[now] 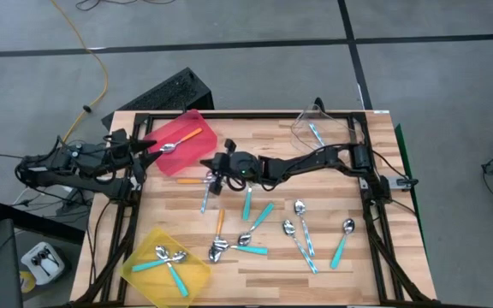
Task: Sort silverware by color (type)
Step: Put the orange spoon into the red bin
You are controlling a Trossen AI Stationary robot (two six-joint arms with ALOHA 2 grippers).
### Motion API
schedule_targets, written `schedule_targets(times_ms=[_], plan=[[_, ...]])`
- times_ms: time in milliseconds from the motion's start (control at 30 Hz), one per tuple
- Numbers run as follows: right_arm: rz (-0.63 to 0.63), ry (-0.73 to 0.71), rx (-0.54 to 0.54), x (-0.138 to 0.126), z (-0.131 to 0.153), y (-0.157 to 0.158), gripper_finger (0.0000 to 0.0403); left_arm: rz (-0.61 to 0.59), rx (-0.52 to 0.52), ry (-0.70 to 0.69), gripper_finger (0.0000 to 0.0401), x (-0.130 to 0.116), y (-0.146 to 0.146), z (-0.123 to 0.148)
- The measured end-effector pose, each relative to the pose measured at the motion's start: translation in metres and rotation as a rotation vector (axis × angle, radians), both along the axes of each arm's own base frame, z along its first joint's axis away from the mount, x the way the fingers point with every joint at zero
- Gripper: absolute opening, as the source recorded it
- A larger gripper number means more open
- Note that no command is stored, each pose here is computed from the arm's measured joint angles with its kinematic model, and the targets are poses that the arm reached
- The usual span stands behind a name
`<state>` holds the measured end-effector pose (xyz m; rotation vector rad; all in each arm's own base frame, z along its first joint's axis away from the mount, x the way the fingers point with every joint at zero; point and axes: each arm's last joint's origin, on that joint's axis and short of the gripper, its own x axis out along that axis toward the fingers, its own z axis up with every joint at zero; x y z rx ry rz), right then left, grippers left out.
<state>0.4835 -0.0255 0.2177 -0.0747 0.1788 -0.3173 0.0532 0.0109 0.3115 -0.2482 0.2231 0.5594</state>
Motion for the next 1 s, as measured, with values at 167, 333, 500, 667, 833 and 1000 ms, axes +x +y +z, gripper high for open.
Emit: schedule_targets(times_ms=[167, 333, 500, 667, 833, 1000], plan=[[0.003, -0.076, -0.024, 0.001, 0.008, 0.0, 0.0015, 0.016, 0.01, 0.001, 0.0205, 0.0, 0.0, 0.0], [0.001, -0.175, -0.064, 0.001, 0.019, -0.002, 0.0014, 0.024, 0.037, 0.01, 0.0205, 0.0, 0.001, 0.001], [0.007, -0.29, -0.127, 0.0, 0.031, -0.009, 0.0014, 0.019, 0.058, 0.022, 0.0205, 0.0, 0.001, 0.001], [0.04, -0.389, -0.118, 0.0, 0.047, -0.028, 0.0014, 0.011, 0.085, 0.038, 0.0205, 0.0, 0.001, 0.001], [0.039, -0.443, -0.132, -0.001, 0.065, -0.055, 0.0014, 0.009, 0.094, 0.02, 0.0205, -0.006, 0.002, 0.001], [0.045, -0.464, -0.154, -0.001, 0.07, -0.075, 0.0014, 0.018, 0.088, -0.042, 0.0205, -0.02, 0.003, 0.002]])
